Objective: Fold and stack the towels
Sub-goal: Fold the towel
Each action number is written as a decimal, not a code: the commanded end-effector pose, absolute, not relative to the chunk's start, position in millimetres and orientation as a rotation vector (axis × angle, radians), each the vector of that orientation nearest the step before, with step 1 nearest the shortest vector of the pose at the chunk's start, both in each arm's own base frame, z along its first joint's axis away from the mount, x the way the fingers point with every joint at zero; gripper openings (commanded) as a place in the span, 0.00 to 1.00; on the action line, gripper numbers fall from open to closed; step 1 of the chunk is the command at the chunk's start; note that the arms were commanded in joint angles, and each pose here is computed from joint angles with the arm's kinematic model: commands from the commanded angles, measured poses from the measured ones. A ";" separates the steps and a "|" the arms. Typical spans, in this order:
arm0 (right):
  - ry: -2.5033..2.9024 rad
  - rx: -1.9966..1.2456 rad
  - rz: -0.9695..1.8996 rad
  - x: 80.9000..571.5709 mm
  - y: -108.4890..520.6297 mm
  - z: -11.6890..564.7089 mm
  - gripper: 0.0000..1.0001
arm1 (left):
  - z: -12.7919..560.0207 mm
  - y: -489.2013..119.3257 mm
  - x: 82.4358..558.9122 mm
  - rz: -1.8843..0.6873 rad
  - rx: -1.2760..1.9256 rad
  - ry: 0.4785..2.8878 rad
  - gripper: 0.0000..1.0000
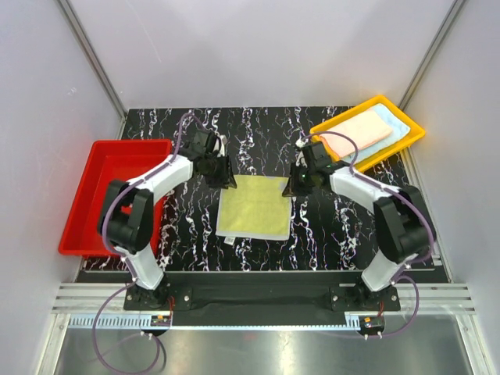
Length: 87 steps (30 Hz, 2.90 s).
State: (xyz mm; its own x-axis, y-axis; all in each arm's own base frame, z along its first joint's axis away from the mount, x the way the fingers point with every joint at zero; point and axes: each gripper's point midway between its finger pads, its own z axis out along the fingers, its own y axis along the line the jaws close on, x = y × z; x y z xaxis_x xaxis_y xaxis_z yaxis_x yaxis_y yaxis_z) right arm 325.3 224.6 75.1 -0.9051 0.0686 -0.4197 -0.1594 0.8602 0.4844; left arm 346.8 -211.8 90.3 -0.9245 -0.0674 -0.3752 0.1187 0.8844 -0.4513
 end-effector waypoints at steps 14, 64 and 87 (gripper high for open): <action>2.614 -0.248 0.438 383.2 206.7 26.8 0.00 | 25.2 -179.0 392.0 -0.495 -0.166 2.768 0.39; 2.456 -1.112 0.766 432.3 221.4 62.5 0.58 | 73.7 -166.0 453.7 -0.713 0.580 2.596 0.50; 2.519 -1.166 0.773 442.9 203.3 12.4 0.37 | 44.4 -163.5 463.8 -0.681 0.674 2.603 0.45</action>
State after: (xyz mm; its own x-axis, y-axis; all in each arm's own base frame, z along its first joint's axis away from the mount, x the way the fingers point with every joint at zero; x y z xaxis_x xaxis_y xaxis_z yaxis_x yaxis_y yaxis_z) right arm 434.5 204.5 17.5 -0.6744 -0.6045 -0.4240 -0.7384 0.5504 0.3896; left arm 451.5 -159.3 33.6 -0.8563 0.3329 -0.3949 0.4779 0.8006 -0.3614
